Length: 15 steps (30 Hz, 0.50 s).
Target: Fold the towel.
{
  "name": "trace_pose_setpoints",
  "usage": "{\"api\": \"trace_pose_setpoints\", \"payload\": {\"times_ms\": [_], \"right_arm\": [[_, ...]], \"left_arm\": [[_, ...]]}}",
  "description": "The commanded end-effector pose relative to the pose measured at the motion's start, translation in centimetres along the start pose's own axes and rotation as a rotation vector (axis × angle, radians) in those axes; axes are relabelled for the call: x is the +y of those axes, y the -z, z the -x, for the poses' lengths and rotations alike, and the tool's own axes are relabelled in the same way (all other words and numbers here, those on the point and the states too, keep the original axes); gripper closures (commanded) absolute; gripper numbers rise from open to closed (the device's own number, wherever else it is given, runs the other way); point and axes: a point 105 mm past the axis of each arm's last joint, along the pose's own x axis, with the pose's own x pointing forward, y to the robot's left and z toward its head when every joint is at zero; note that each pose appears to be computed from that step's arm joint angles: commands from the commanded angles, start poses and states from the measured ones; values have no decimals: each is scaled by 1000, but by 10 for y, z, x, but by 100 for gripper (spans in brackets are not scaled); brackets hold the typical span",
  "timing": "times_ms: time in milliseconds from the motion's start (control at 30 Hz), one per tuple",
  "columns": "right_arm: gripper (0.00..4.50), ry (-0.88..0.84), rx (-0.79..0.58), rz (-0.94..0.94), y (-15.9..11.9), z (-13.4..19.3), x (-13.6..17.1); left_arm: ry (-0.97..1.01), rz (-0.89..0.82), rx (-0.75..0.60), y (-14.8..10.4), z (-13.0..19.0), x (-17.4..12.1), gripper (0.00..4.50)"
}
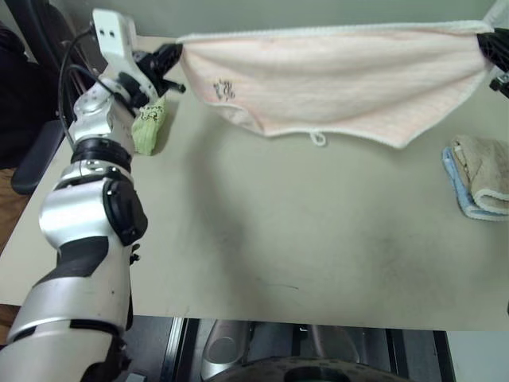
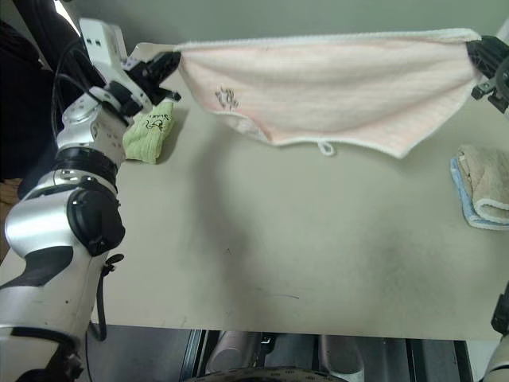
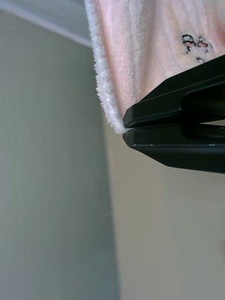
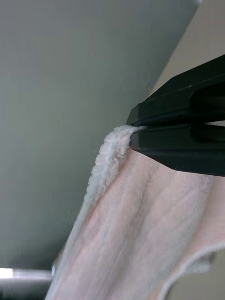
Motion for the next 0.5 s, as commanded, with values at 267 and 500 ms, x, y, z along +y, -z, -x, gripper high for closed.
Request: {"api": "trace_pose_setpoints", "payload": {"times_ms": [267, 500], "right_arm": [[450, 121, -154, 8, 8, -41, -12], [450, 66, -205, -4, 18, -39, 10]], "left_arm": [[46, -60, -144, -62, -2, 0, 448], [186, -110, -65, -52, 8, -5, 448]]}}
